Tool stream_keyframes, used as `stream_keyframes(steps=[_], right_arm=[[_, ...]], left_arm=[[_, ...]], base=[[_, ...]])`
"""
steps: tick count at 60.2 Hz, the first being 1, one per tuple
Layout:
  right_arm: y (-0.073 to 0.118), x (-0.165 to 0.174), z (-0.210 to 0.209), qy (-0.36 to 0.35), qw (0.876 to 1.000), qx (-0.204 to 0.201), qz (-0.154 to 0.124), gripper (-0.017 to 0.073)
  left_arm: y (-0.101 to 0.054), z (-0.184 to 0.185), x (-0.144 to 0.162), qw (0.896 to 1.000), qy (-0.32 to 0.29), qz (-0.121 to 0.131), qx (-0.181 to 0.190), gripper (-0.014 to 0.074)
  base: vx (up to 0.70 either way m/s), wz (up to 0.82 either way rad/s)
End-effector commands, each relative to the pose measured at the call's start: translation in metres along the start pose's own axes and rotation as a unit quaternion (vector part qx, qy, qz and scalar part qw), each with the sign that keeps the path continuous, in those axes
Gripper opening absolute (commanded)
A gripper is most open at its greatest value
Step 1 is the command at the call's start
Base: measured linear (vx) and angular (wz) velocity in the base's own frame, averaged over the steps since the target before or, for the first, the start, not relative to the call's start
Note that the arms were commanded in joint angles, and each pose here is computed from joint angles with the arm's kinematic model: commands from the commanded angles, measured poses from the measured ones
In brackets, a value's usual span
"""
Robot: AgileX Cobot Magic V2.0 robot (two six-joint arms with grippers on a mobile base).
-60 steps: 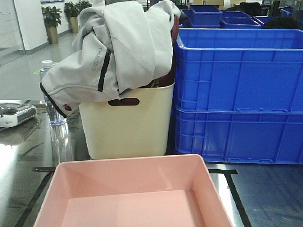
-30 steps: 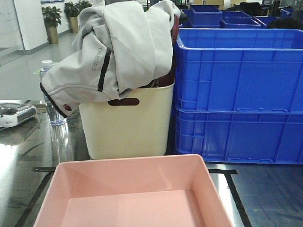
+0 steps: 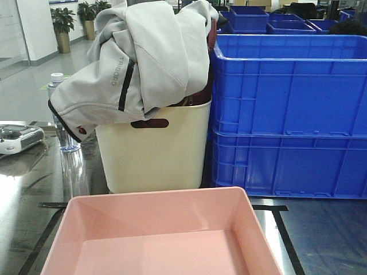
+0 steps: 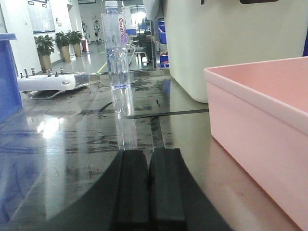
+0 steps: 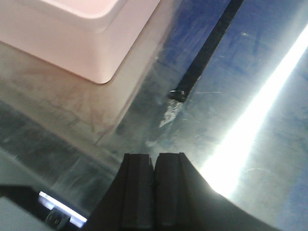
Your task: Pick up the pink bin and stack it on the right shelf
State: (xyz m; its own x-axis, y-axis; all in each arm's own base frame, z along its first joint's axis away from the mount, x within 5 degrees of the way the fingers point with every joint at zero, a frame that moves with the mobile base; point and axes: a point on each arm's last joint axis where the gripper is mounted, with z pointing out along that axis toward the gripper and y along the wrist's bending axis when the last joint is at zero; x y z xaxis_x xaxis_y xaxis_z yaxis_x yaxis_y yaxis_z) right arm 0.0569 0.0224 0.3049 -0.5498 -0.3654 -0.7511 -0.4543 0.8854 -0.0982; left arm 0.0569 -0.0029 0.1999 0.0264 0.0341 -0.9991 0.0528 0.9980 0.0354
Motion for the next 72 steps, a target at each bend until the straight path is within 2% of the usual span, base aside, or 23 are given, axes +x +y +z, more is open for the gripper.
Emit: stream_keyframes(steps=[1, 7, 16, 21, 27, 35, 43, 47, 56, 61, 72], right_arm=[[-0.007, -0.014, -0.009, -0.09, 0.995, 0.042, 0.018, -0.0009], [-0.013, -0.009, -0.006, -0.178, 0.979, 0.095, 0.041, -0.0009], [-0.015, 0.021, 0.012, -0.299, 0.937, 0.173, 0.056, -0.0009], [-0.013, 0.037, 0.021, -0.35, 0.914, 0.199, 0.055, -0.0009], [-0.011, 0.055, 0.033, -0.384, 0.895, 0.218, 0.056, -0.0009], [-0.01, 0.072, 0.045, -0.39, 0.888, 0.232, 0.074, -0.0009], [-0.009, 0.08, 0.053, -0.392, 0.888, 0.229, 0.074, -0.0009], [-0.009, 0.08, 0.053, -0.393, 0.888, 0.226, 0.08, -0.0009], [-0.009, 0.08, 0.054, -0.39, 0.889, 0.229, 0.076, -0.0009], [-0.009, 0.079, 0.053, -0.401, 0.884, 0.219, 0.097, -0.0009], [-0.009, 0.079, 0.053, -0.402, 0.884, 0.217, 0.102, -0.0009]], left_arm=[[0.0, -0.001, -0.004, 0.999, -0.045, -0.003, 0.001, -0.0003], [0.0, -0.001, -0.004, 0.999, -0.045, -0.003, 0.001, -0.0003], [0.0, -0.001, -0.004, 0.999, -0.045, -0.003, 0.001, -0.0003], [0.0, -0.001, -0.004, 0.999, -0.045, -0.003, 0.001, -0.0003], [0.0, -0.001, -0.004, 0.999, -0.045, -0.003, 0.001, -0.0003], [0.0, -0.001, -0.004, 0.999, -0.045, -0.003, 0.001, -0.0003], [0.0, -0.001, -0.004, 0.999, -0.045, -0.003, 0.001, -0.0003], [0.0, -0.001, -0.004, 0.999, -0.045, -0.003, 0.001, -0.0003], [0.0, -0.001, -0.004, 0.999, -0.045, -0.003, 0.001, -0.0003], [0.0, -0.001, -0.004, 0.999, -0.045, -0.003, 0.001, -0.0003], [0.0, -0.001, -0.004, 0.999, -0.045, -0.003, 0.001, -0.0003]], base=[[0.0, 0.0], [0.0, 0.0], [0.0, 0.0], [0.0, 0.0], [0.0, 0.0], [0.0, 0.0], [0.0, 0.0], [0.0, 0.0], [0.0, 0.0], [0.0, 0.0], [0.0, 0.0]])
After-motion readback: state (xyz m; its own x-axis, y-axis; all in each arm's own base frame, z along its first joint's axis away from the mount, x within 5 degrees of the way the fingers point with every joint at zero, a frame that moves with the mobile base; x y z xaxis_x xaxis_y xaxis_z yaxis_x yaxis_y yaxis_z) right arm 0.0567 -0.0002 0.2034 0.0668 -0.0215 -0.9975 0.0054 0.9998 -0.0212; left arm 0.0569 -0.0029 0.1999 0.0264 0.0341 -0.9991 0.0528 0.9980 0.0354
